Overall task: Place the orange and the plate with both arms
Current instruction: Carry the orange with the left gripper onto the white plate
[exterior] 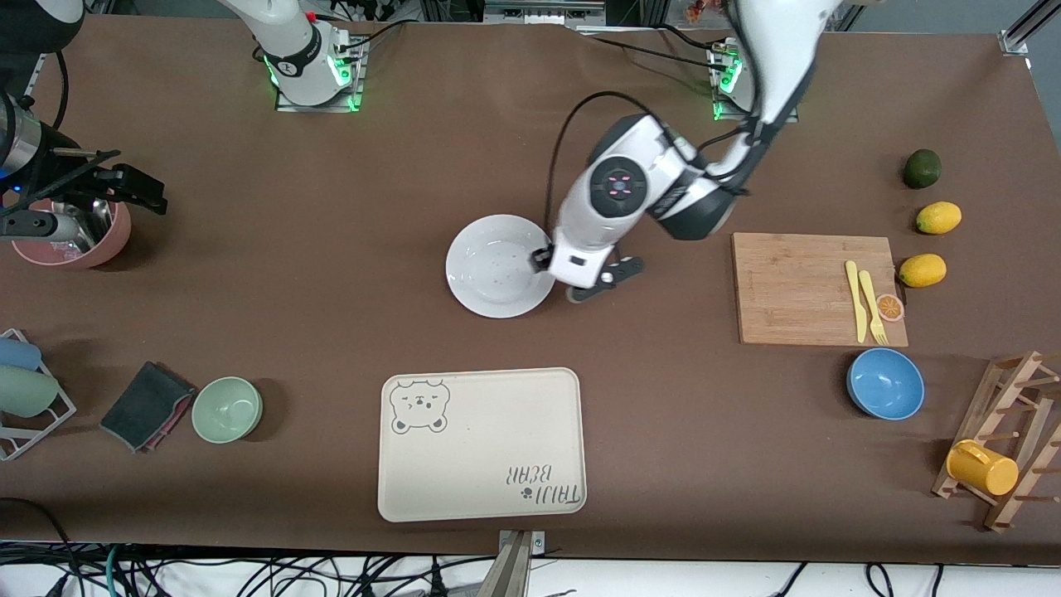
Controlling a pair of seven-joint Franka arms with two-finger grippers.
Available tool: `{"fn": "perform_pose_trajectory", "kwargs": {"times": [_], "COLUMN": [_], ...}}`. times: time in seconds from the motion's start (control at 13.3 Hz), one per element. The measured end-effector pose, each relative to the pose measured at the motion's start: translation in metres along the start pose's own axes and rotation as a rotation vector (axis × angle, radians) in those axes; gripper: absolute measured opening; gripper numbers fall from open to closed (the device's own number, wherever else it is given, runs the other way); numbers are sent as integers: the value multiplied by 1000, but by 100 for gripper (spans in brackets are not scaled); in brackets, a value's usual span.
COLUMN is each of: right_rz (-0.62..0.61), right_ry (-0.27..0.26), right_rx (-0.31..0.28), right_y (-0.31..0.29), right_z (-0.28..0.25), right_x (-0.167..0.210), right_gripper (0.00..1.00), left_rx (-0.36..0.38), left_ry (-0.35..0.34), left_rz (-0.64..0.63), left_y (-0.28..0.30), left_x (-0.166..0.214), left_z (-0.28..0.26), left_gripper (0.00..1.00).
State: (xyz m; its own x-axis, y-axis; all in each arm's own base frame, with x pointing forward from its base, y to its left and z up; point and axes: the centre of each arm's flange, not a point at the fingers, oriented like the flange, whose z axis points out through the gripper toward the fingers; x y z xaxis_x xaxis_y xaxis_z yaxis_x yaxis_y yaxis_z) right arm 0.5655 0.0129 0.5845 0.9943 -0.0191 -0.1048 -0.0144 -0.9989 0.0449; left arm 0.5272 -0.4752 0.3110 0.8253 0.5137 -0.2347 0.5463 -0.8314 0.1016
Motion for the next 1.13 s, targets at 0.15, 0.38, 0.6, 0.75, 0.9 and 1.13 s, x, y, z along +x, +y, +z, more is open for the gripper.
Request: {"fn": "perform_pose_trajectory", "kwargs": {"times": [0.15,0.38,0.6,0.75,0.9,1.13], "right_rz": [1,3,-9,-1,42,50], "right_ry": [-7,-27,-110,-198,-241,-215], "right_rx": [0,-4,54,195,346,495], "right_y": [0,1,-16,-35,-52,-74], "right_z": [3,13,44,86,145,219], "right_x": [0,4,12,18,25,17], "right_gripper": [100,100,100,100,100,100], "left_rx": [-80,-85,-78,-77,-72,9], "left_ry": [-2,-21,-23,-21,-12,-3], "left_rz": [-51,-84,-99,-102,-112,-136], "left_y": [22,25,22,21,19,12], "left_x": [-30,-47,-38,-36,-28,-6], "left_z": [44,100,117,117,117,95], "left_gripper": [81,81,81,81,95,100]}}
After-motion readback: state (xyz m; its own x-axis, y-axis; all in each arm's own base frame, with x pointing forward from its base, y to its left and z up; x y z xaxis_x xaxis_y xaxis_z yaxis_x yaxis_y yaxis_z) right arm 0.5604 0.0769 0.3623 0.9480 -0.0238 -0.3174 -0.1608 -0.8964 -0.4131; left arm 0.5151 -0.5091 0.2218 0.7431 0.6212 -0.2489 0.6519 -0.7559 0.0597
